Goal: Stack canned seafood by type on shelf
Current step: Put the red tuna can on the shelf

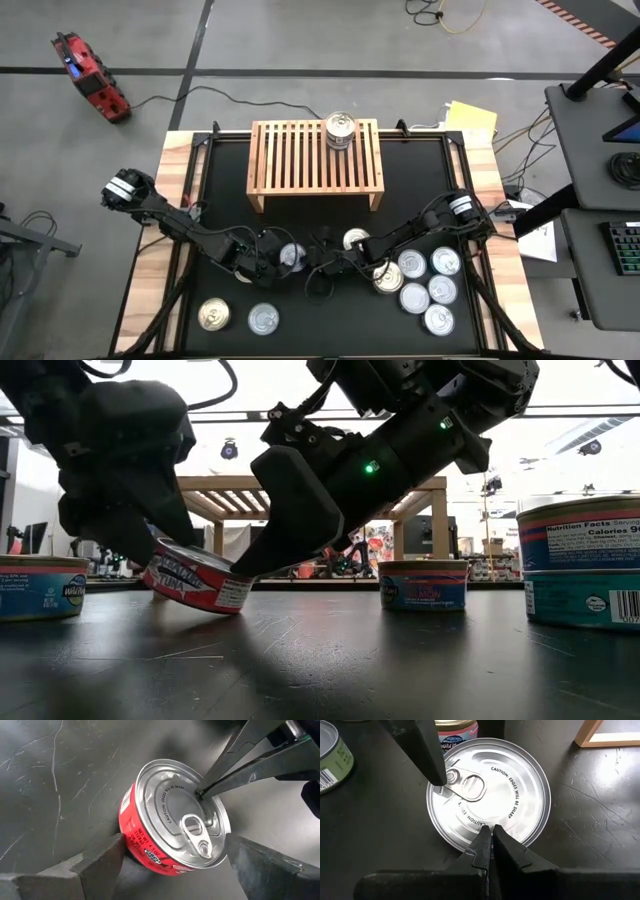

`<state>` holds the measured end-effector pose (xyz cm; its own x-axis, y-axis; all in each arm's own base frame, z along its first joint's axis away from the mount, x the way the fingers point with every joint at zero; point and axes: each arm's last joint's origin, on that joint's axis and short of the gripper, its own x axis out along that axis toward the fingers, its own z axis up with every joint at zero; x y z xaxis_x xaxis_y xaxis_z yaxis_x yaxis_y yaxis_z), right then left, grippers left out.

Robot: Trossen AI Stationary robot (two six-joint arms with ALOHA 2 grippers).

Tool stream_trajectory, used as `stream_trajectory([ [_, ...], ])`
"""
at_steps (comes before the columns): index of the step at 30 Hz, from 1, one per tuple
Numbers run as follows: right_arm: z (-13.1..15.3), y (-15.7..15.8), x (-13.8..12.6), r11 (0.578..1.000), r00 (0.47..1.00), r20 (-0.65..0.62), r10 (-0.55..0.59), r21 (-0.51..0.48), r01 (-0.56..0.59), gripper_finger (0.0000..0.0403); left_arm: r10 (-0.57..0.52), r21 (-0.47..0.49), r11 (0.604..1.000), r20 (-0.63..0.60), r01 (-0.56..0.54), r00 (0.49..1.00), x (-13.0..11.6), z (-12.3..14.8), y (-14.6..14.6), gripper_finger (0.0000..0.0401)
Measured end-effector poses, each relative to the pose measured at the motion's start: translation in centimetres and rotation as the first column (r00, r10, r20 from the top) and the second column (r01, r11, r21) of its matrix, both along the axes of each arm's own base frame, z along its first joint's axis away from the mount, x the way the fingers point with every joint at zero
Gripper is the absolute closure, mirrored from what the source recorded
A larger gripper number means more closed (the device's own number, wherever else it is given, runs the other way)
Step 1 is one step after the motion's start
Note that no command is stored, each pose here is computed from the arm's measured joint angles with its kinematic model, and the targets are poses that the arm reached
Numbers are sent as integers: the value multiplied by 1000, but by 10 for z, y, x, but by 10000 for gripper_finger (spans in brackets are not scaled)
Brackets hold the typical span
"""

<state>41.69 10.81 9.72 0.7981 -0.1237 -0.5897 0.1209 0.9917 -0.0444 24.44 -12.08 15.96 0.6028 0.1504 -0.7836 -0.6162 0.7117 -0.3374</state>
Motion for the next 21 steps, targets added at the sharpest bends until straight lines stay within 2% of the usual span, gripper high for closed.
stream_trajectory([
  [12, -5, 0, -5, 1000, 1000, 12, -20, -10, 20, 390, -31, 12, 999, 33, 31, 999, 3, 2, -1, 74],
  [21, -3, 7, -5, 998, 996, 74, 46, -53, -43, 390, -22, 64, 998, 61, 18, 998, 4, 3, 0, 74],
])
